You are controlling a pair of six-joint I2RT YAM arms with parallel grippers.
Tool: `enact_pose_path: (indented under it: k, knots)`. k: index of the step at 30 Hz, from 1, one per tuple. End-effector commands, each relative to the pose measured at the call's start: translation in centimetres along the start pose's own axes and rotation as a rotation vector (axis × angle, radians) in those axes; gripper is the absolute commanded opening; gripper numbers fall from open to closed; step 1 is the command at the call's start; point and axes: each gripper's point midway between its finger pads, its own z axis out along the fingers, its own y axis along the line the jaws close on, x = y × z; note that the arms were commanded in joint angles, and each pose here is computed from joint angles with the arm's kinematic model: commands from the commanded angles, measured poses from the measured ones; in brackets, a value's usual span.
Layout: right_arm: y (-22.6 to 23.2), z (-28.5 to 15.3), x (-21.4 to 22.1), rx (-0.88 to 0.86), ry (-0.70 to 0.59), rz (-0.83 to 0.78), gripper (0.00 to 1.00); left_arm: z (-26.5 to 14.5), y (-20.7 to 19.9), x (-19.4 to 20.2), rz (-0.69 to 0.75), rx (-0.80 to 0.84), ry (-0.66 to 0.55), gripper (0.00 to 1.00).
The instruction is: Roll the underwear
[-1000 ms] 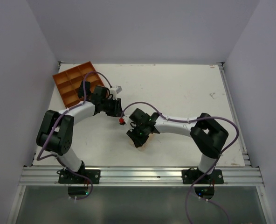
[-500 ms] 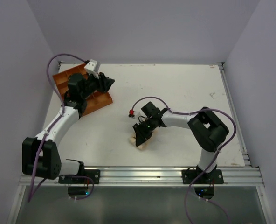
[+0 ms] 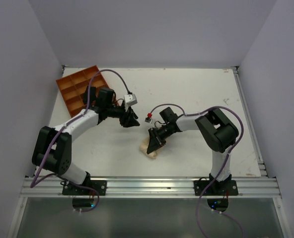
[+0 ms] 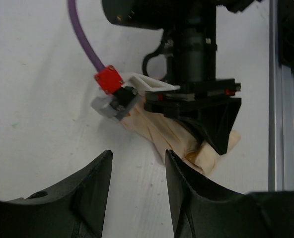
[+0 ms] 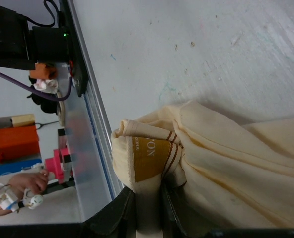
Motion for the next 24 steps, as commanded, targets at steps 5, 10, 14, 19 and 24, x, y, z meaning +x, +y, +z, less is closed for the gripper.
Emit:
enact_pose_path:
  k: [5, 10, 14, 19, 24]
  knots:
    - [-3.5, 0.2, 2.3, 0.073, 0.025, 0.124, 0.05, 2.0, -6.5, 3.6, 0.107, 0.285, 0.102, 0.49]
    - [-3.6, 0.2, 2.5, 0.075, 0.016, 0.128, 0.06, 2.3, -8.3, 4.4, 0.154, 0.362, 0.079, 0.52]
    - [-3.7, 0.3, 2.4, 0.07, 0.004, 0.131, 0.08, 2.7, -8.5, 5.0, 0.197, 0.403, 0.082, 0.54]
    - [-3.7, 0.2, 2.4, 0.07, -0.002, 0.137, 0.09, 3.4, -9.7, 7.3, 0.201, 0.459, 0.162, 0.56]
    - [-3.5, 0.1, 2.3, 0.069, -0.008, 0.131, 0.1, 5.0, -10.6, 9.4, 0.204, 0.519, 0.242, 0.57]
